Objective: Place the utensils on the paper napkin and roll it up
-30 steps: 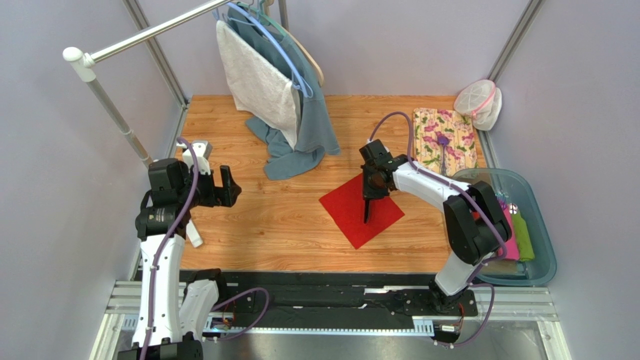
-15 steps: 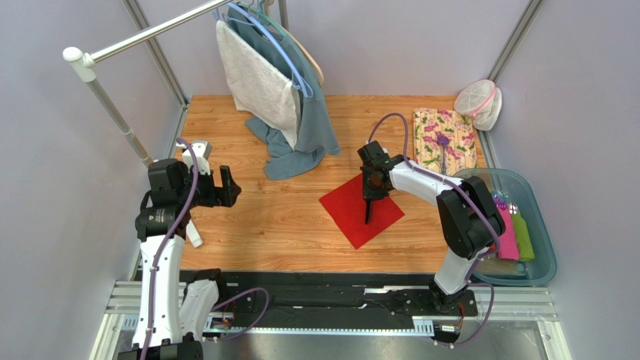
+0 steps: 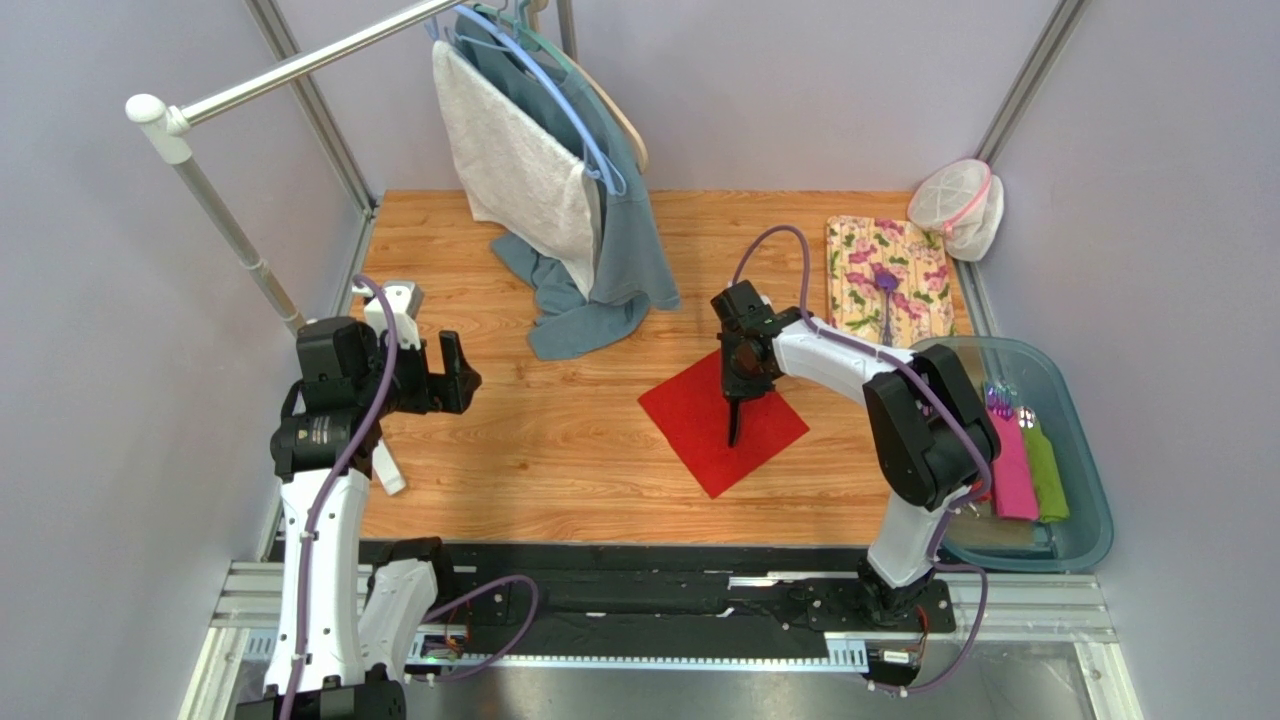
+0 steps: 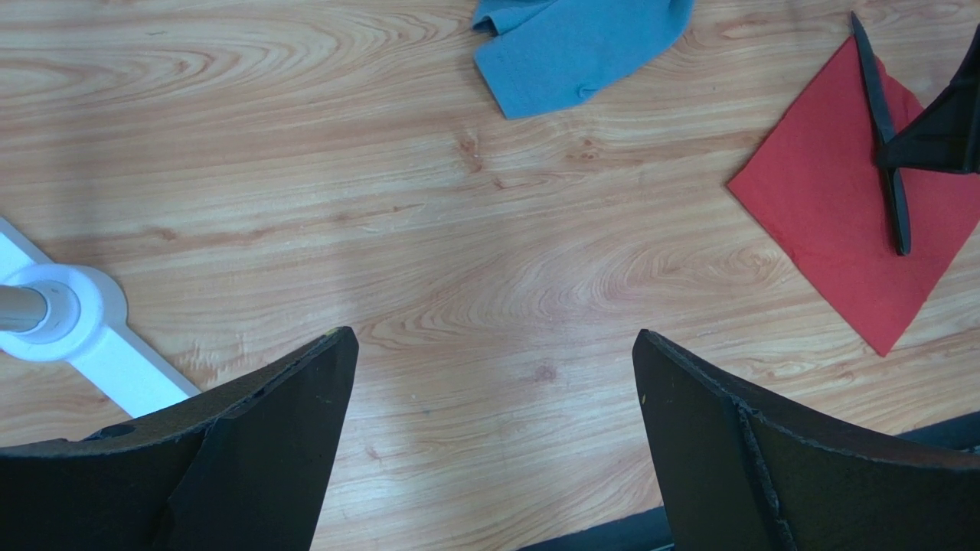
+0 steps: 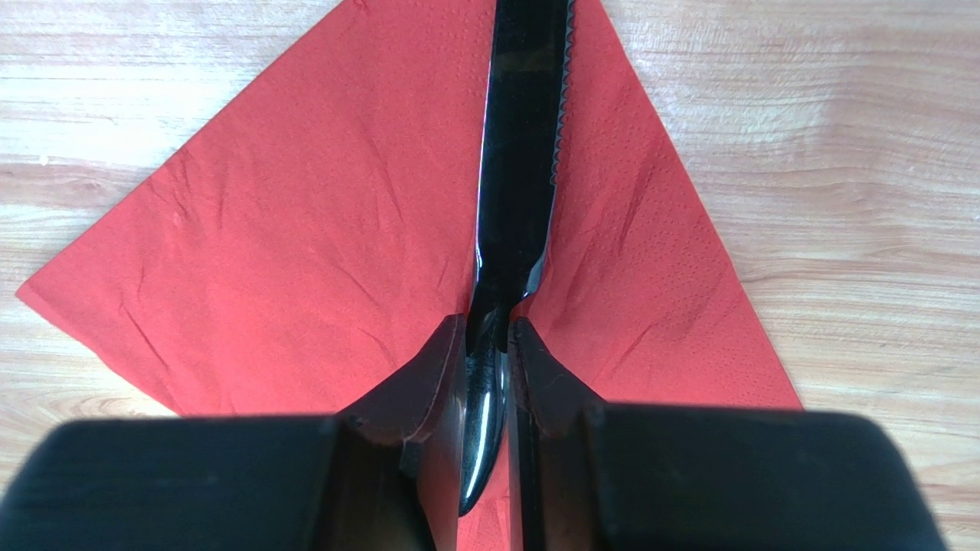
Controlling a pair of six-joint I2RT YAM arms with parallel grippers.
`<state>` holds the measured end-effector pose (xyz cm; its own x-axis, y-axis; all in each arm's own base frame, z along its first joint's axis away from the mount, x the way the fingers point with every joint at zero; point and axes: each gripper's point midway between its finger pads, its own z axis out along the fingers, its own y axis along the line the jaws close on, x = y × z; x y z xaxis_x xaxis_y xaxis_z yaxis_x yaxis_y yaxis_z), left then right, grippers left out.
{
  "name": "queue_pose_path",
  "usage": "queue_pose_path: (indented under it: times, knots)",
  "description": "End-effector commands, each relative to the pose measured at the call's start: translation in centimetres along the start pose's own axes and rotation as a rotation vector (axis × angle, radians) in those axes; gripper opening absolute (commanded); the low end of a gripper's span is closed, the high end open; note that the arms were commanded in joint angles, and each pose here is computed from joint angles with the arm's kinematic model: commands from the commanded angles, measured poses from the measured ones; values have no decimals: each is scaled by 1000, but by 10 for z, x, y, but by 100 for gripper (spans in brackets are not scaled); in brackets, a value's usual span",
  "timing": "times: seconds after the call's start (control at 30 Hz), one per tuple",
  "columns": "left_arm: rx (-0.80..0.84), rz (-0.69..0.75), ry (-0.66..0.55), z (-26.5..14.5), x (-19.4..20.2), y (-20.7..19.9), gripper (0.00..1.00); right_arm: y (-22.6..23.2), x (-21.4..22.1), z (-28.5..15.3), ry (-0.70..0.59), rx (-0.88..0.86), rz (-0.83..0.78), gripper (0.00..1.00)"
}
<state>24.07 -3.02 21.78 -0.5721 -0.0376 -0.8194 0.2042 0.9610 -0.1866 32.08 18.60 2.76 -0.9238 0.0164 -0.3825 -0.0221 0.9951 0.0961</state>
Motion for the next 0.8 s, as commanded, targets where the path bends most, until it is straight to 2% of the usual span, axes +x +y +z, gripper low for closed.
queue_pose_path:
  times: [0.0,0.23,0.43,0.7,0.77]
  knots:
    - [-16,30,-36,-1,-11,4,99,9,-21,0,-58,-18,3,10]
    - [-19,38,-36,-3,-11,4,99,8,-19,1,-42,-14,16,21]
    - [-19,36,-42,-5,-14,4,99,8,-26,-9,-35,-28,30,38]
    - [10,58,-76,-10,-29,-3,99,-6,-55,-60,-46,-61,-9,40]
    - [40,67,-87,-11,-35,-8,99,-16,-73,-79,-94,-82,-6,43]
